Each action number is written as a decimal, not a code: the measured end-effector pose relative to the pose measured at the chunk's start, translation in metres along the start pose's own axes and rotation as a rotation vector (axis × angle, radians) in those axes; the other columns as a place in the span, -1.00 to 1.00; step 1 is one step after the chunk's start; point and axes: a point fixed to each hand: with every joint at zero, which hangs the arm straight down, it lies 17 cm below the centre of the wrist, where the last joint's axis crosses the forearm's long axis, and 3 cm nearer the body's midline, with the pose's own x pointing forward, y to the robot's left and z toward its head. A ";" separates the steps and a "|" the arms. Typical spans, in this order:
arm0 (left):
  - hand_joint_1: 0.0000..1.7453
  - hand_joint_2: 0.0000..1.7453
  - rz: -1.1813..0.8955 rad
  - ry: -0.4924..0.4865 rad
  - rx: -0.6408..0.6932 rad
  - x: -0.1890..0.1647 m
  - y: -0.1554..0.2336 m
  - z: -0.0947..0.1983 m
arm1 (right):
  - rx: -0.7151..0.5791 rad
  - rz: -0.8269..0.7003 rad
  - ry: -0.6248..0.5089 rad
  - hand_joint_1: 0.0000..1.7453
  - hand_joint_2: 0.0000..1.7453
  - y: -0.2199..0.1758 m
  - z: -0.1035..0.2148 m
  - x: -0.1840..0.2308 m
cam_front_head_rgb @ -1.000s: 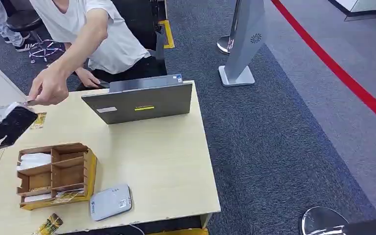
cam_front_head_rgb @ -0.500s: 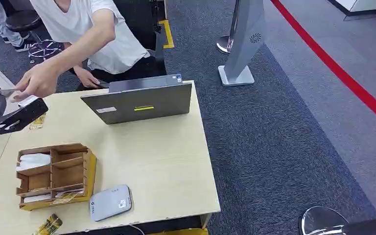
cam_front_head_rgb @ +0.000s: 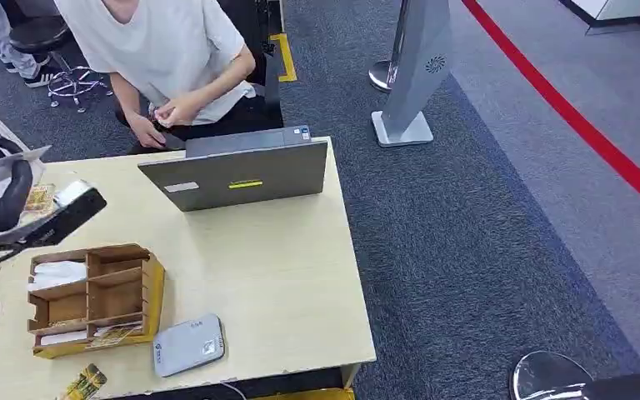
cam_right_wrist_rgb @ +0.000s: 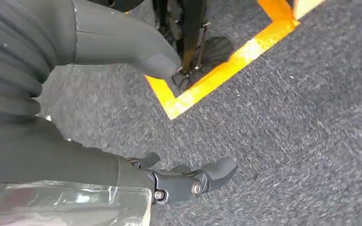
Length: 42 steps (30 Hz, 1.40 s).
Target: Pass the card to the sensor for recognition and then transmit it.
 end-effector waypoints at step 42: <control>1.00 1.00 0.300 -0.098 -0.517 0.124 -0.217 0.265 | 0.115 0.170 -0.009 -1.00 1.00 0.045 0.019 -0.016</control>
